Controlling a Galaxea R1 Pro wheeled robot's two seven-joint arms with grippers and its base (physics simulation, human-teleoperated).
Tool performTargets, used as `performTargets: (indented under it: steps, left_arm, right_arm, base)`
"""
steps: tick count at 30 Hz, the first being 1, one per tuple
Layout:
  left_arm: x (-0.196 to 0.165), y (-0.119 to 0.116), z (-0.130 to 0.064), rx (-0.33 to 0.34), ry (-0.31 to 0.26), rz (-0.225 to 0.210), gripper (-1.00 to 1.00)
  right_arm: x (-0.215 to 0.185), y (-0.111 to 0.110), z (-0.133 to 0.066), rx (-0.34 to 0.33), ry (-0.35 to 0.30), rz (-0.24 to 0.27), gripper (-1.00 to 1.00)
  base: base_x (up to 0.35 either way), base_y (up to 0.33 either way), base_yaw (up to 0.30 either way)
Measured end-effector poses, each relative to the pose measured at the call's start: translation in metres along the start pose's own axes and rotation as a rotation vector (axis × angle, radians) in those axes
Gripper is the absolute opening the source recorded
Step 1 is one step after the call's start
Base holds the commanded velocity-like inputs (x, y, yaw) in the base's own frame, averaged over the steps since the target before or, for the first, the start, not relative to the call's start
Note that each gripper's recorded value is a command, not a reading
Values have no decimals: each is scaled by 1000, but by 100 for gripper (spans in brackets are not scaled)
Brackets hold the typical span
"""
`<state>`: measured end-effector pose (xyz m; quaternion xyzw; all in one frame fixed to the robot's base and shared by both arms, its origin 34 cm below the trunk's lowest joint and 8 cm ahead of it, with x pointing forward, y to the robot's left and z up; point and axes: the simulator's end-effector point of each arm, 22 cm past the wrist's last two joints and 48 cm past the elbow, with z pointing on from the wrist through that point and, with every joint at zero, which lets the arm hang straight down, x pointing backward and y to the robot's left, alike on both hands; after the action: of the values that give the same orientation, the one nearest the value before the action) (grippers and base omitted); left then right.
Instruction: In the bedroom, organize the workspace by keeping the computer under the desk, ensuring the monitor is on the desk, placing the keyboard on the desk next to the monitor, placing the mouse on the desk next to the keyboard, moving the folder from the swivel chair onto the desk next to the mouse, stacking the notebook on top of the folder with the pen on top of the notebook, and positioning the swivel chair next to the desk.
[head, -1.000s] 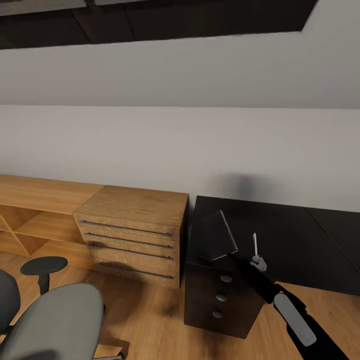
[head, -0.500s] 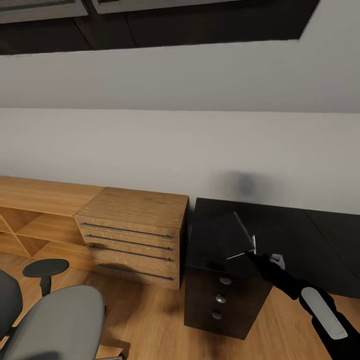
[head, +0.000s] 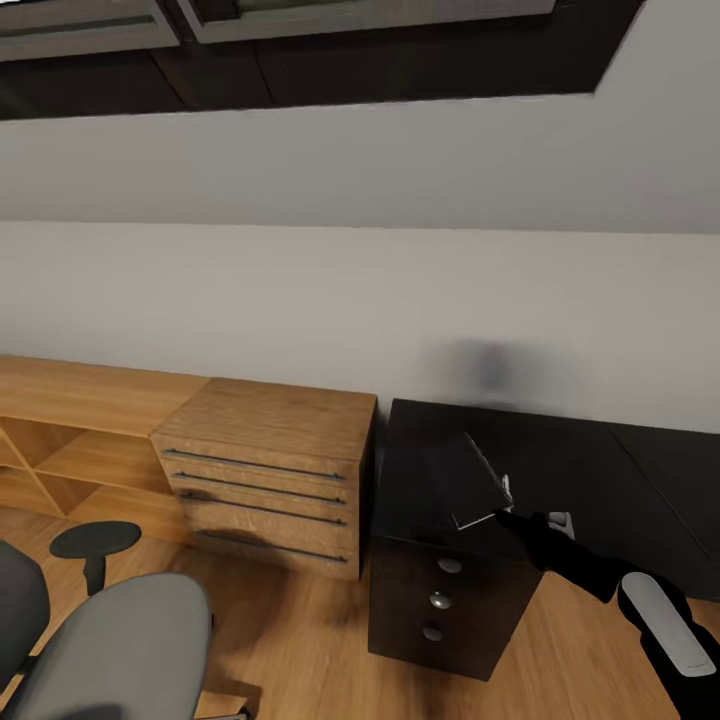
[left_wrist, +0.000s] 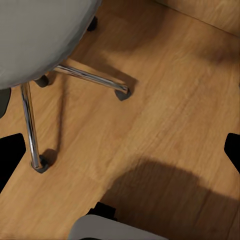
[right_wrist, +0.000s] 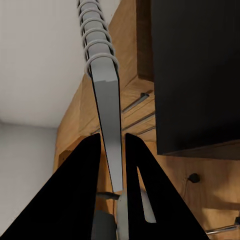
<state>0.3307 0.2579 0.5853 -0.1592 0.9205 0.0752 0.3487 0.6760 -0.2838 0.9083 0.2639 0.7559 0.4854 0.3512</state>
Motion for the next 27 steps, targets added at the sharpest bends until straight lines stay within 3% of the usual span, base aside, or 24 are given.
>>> performTargets:
  steps: [13, 27]
  left_arm:
    - [-5, 3, -6, -8, -3, -8, 100]
    - [-6, 4, -6, -7, -4, -5, 100]
  right_arm:
    - [-5, 9, -5, -15, -13, 21, -100]
    - [-5, 9, -4, -16, -16, 24, -100]
  base:
    - [0, 0, -17]
    - [0, 0, -237]
